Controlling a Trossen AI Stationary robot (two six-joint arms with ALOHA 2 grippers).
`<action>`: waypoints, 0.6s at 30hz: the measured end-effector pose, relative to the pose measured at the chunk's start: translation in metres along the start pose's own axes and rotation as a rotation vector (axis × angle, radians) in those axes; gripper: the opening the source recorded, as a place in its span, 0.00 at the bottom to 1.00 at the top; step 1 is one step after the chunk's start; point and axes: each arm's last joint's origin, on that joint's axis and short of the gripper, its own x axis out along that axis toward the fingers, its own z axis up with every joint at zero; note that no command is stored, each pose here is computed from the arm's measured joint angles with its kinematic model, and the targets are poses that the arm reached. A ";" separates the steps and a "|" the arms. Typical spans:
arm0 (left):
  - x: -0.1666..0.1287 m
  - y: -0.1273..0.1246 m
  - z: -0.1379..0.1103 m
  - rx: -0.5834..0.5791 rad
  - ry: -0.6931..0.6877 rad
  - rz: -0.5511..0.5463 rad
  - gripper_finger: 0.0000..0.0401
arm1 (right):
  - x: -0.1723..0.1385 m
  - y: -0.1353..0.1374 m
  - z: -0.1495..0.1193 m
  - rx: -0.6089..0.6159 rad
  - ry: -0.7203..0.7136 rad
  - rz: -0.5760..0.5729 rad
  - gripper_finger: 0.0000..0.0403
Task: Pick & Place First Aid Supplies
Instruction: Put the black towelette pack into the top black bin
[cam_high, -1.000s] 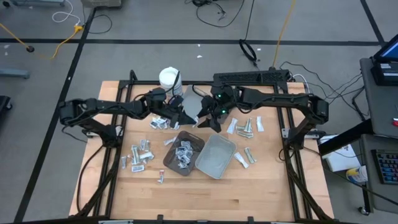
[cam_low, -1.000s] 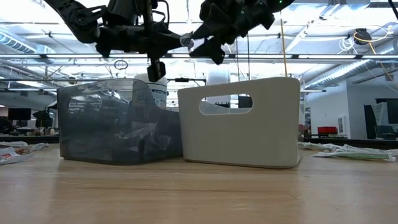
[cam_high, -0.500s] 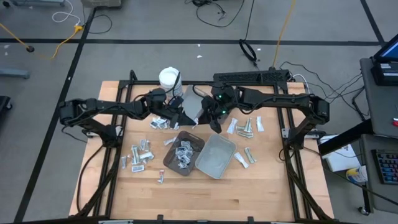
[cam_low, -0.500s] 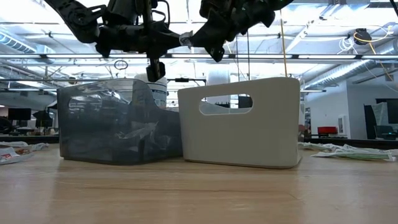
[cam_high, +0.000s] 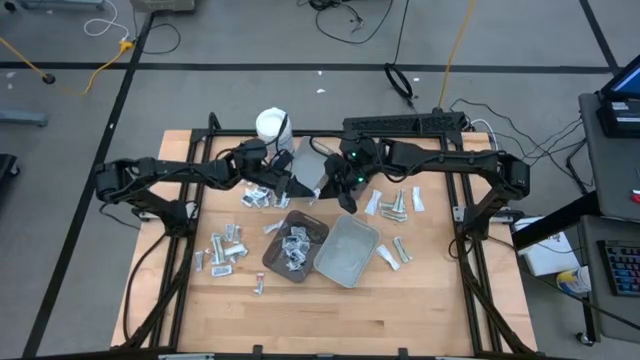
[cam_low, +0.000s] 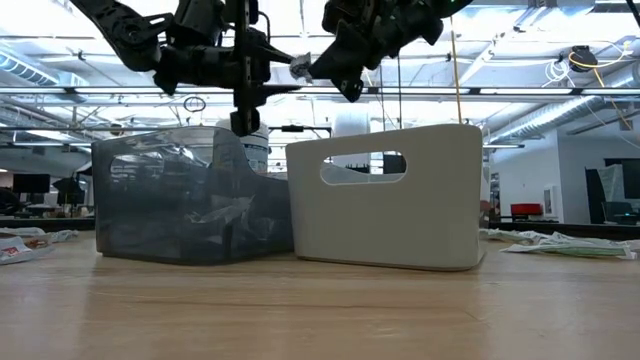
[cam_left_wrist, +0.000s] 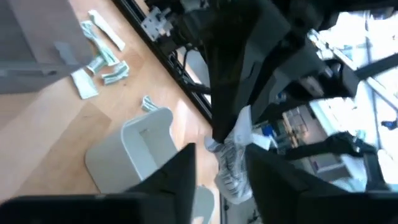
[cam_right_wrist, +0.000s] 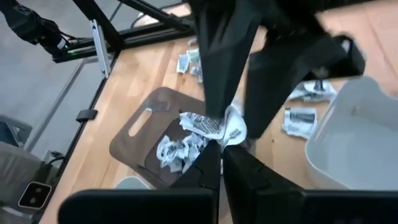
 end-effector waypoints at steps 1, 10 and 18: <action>-0.001 0.001 0.001 -0.012 -0.003 0.006 0.41 | 0.000 -0.001 -0.001 0.007 0.011 -0.001 0.00; -0.010 0.012 0.007 -0.080 -0.011 0.054 0.58 | -0.004 -0.001 -0.013 0.059 0.122 -0.012 0.00; -0.009 0.010 0.005 -0.106 0.012 0.037 0.50 | -0.020 -0.027 -0.024 0.136 0.222 -0.322 0.00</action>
